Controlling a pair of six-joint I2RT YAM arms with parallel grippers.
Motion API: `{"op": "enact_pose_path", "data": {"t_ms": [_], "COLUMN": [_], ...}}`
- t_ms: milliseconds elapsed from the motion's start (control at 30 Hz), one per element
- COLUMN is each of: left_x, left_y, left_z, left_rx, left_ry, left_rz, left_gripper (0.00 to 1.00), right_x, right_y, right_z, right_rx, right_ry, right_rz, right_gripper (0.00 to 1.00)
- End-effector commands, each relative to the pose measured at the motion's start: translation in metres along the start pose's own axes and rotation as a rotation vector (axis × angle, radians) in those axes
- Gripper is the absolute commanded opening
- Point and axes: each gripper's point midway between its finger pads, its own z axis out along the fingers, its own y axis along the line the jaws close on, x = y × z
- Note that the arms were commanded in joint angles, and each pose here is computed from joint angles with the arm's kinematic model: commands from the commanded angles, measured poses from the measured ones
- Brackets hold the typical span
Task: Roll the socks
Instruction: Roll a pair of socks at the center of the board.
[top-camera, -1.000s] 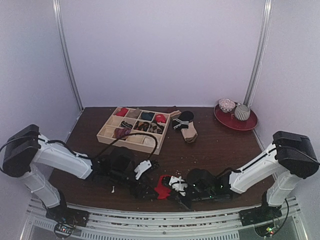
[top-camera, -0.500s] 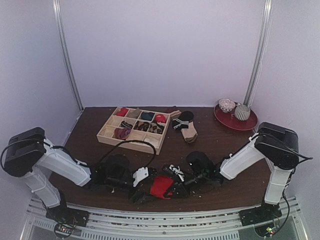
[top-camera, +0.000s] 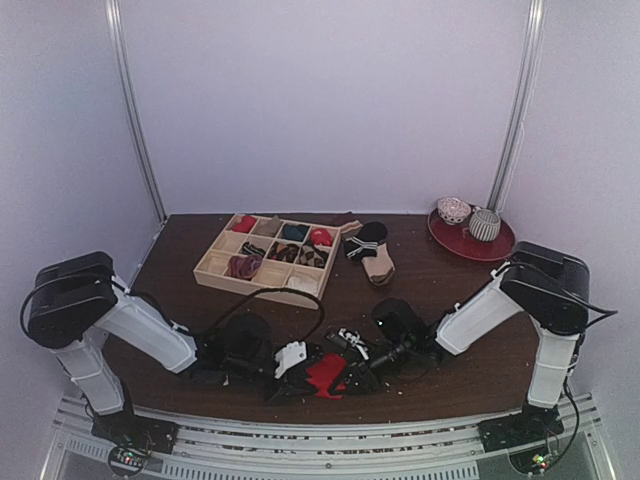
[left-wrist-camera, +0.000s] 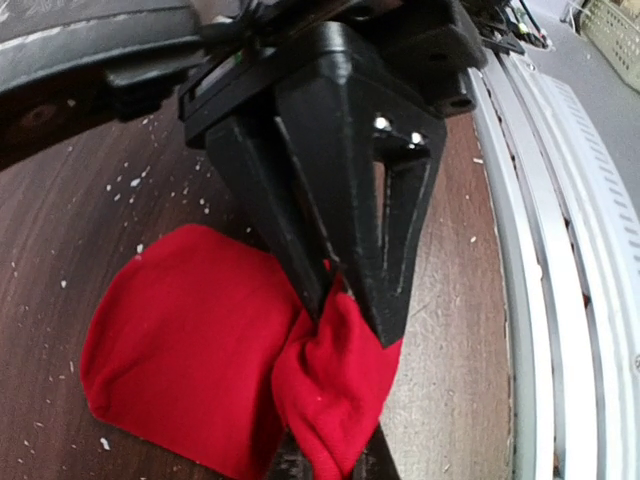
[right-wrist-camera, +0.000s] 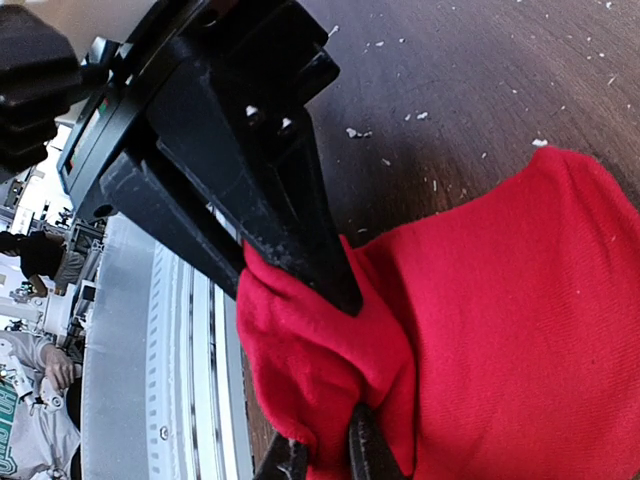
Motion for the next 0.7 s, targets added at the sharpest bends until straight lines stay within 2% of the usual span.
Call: {"op": "enact_pose_path", "data": {"t_ms": [0, 167, 233, 467, 600, 667], "left_x": [-0.011, 0.008, 0.020, 0.062, 0.075, 0.080], "left_y": [-0.001, -0.001, -0.002, -0.014, -0.023, -0.026], "left_z": [0.008, 0.013, 0.014, 0.012, 0.010, 0.012], "left_rx": [0.022, 0.028, 0.028, 0.054, 0.113, 0.126], "left_ry": [-0.035, 0.029, 0.079, 0.282, 0.347, 0.379], "left_rz": [0.013, -0.088, -0.167, -0.477, -0.580, -0.599], "left_gripper": [0.00, 0.00, 0.00, 0.00, 0.00, 0.00], "right_x": [0.113, 0.099, 0.083, -0.010, -0.027, -0.024], "right_y": [-0.042, -0.038, -0.034, 0.000, 0.023, 0.037], "right_z": [-0.008, -0.012, -0.019, -0.073, -0.087, -0.083], "right_rx": [0.178, 0.190, 0.222, 0.401, 0.507, 0.529], "right_ry": [0.304, 0.280, 0.235, -0.114, -0.184, -0.188], "right_rz": [0.309, 0.264, 0.203, -0.136, -0.400, -0.545], "right_gripper": [0.07, 0.08, 0.19, 0.30, 0.39, 0.48]}}
